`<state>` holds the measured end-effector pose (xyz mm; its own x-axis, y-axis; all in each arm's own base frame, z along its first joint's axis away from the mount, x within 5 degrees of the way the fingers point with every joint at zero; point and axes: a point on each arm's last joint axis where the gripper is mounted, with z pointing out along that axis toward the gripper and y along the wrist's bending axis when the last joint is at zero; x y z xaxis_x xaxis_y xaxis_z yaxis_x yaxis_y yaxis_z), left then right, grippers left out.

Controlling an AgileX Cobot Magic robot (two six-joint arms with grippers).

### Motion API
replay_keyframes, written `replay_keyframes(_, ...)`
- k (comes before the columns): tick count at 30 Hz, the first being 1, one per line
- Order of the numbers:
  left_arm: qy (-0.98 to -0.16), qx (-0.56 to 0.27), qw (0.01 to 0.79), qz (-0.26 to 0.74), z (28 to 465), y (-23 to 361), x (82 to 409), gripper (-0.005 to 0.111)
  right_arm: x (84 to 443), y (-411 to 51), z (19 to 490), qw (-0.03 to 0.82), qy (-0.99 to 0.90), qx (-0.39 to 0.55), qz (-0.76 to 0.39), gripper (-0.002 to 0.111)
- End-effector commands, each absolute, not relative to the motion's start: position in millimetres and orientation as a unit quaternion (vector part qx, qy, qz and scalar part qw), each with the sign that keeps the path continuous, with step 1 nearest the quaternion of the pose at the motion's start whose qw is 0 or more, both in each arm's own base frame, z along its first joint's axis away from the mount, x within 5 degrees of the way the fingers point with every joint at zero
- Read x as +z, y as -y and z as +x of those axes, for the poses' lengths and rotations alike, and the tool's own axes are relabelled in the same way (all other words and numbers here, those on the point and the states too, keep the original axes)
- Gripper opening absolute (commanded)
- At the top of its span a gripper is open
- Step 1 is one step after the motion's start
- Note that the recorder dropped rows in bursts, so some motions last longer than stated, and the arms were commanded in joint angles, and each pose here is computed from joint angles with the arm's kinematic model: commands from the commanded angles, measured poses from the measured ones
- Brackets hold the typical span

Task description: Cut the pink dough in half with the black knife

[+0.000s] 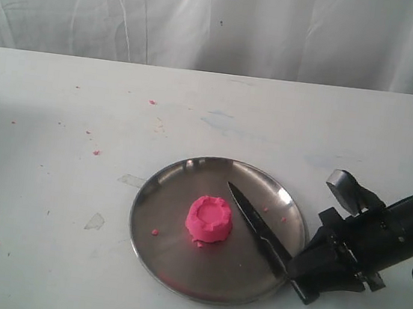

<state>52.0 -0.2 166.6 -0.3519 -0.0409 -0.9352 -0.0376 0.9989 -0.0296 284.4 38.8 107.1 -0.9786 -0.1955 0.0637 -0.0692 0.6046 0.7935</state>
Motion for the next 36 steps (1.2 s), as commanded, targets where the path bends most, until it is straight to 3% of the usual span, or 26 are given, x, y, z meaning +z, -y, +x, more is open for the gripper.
replay_keyframes(1,-0.822,-0.002,0.569,-0.025,51.8,0.4,166.5,0.0,104.6,-38.1,279.7,0.087,0.893,-0.43,0.096,0.04)
replay_keyframes(8,-0.822,-0.002,0.569,-0.025,51.8,0.4,166.5,0.0,103.9,-37.6,280.1,0.085,0.896,-0.426,0.096,0.039)
replay_keyframes(12,-0.822,-0.002,0.569,-0.025,51.8,0.4,166.5,0.0,103.4,-37.4,280.5,0.083,0.897,-0.424,0.096,0.023)
replay_keyframes(18,-0.822,-0.002,0.569,-0.025,51.8,0.4,166.5,0.0,102.9,-37.1,281.0,0.079,0.899,-0.421,0.097,0.015)
replay_keyframes(22,-0.822,-0.002,0.569,-0.025,51.8,0.4,166.5,0.0,100.0,-35.4,284.0,0.064,0.908,-0.404,0.093,0.0)
replay_keyframes(36,-0.822,-0.002,0.569,-0.025,51.8,0.4,166.5,0.0,109.7,-35.0,287.8,0.035,0.914,-0.395,0.086,0.0)
